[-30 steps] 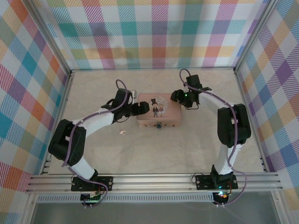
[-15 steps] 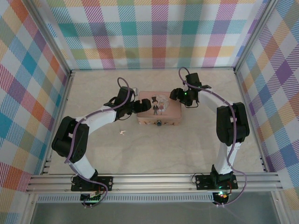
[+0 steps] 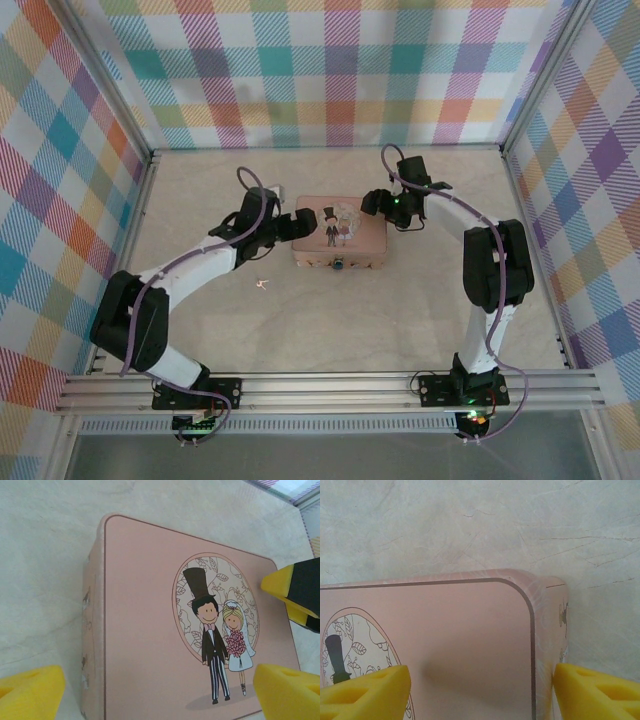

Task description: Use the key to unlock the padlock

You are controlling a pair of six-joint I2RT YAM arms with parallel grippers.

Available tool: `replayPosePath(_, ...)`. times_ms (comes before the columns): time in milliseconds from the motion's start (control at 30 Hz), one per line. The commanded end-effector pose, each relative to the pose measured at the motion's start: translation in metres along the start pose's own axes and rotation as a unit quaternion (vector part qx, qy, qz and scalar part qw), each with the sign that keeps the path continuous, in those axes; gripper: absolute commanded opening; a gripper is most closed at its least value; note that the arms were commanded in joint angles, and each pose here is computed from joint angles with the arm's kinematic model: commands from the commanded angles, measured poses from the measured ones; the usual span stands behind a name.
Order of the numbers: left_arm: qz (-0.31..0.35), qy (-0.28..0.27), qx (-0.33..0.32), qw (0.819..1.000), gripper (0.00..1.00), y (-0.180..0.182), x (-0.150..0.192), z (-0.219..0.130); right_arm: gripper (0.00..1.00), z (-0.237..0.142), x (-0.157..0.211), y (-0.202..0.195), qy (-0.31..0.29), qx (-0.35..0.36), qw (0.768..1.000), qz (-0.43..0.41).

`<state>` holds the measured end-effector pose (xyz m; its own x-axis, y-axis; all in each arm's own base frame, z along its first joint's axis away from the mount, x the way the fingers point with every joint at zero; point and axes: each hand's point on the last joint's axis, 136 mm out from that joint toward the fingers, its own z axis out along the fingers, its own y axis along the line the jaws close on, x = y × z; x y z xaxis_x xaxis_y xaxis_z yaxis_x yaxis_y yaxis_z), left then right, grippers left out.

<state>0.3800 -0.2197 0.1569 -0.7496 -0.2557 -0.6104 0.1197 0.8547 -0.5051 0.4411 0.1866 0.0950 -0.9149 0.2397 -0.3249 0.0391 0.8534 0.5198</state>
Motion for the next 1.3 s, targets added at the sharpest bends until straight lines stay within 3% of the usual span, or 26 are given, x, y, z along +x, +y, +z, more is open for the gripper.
replayPosePath(0,-0.013,-0.005,-0.025,1.000,0.96,0.014,0.005,-0.016,0.74,-0.015,-0.011,0.024,-0.011,-0.037,0.999,-0.024)
replayPosePath(167,-0.033,-0.010,-0.060,0.998,0.96,0.030,0.008,-0.036,0.75,-0.017,-0.015,0.026,-0.014,-0.033,0.999,-0.033)
replayPosePath(333,-0.053,0.021,-0.104,0.993,0.91,0.050,0.023,-0.053,0.77,-0.033,-0.015,0.016,-0.033,0.001,0.999,-0.038)
replayPosePath(467,-0.055,0.040,-0.143,0.987,0.85,0.067,0.038,-0.066,0.77,-0.058,-0.005,0.016,-0.048,0.008,0.998,-0.045)
replayPosePath(533,-0.055,0.060,-0.177,0.981,0.78,0.080,0.048,-0.072,0.76,-0.073,0.004,0.018,-0.057,0.007,0.997,-0.052)
replayPosePath(767,-0.053,0.104,-0.243,0.963,0.75,0.106,0.071,-0.087,0.73,-0.117,0.066,0.058,-0.038,-0.073,0.988,-0.128)
replayPosePath(967,-0.061,0.140,-0.266,0.952,0.71,0.117,0.088,-0.077,0.72,-0.144,0.130,0.106,-0.018,-0.175,0.961,-0.212)
replayPosePath(1267,-0.072,0.169,-0.292,0.939,0.59,0.131,0.103,-0.053,0.72,-0.135,0.190,0.126,0.020,-0.205,0.946,-0.251)
